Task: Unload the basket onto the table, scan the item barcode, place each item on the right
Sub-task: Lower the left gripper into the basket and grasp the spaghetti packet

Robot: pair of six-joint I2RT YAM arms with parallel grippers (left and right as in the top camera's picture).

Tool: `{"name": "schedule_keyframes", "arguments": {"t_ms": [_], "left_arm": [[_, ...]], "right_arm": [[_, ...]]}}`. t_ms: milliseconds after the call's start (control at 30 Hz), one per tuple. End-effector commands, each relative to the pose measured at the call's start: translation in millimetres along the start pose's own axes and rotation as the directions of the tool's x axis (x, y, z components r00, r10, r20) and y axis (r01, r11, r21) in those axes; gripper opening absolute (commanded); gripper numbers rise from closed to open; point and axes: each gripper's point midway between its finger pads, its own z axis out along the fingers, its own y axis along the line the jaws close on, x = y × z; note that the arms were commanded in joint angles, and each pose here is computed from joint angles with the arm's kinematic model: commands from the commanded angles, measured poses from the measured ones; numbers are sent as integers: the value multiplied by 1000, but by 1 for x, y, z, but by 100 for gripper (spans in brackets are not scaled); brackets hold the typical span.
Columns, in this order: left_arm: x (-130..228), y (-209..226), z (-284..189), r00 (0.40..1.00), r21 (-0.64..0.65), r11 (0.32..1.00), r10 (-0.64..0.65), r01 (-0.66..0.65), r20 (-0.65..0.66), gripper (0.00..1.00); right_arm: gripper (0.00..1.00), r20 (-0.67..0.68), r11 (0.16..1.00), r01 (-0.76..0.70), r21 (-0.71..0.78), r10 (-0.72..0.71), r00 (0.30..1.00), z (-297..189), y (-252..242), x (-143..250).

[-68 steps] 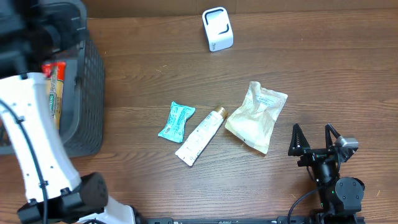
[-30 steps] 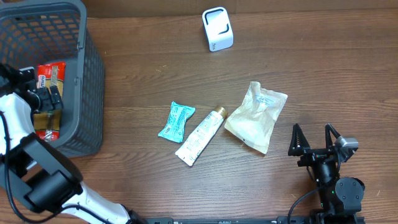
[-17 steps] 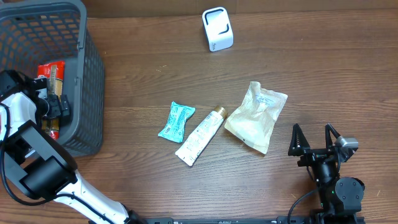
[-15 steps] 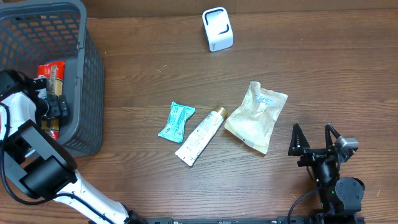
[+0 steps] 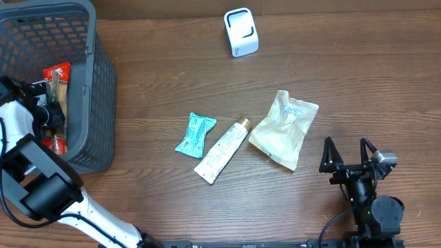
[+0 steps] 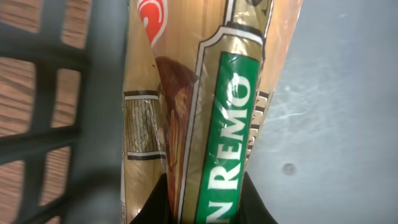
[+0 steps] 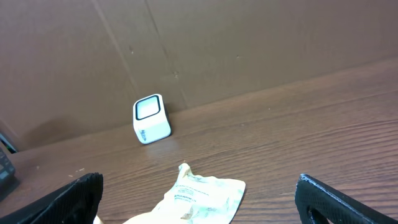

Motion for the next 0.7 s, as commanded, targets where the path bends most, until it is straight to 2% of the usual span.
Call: {"name": "schedule_keyframes", "arguments": {"t_ms": [0,300,467,667], "left_arm": [[-5,-31,5,990,153,978,-136,139,-30,4],[-84,-16,-126,929,118,960,-275,253,247,4],[-99,-19,-192,874,120,956,-294,269,386,4],[-104,-32,-235,839,158,959,-283,236,465,4]], "right_arm": [[100,2,1000,-4,-5,4,1000,0,1,2],[100,2,1000,-3,-5,3,1000,0,1,2],[100,2,1000,-4,-5,4,1000,0,1,2],[100,2,1000,-3,-5,3,1000,0,1,2]]}}
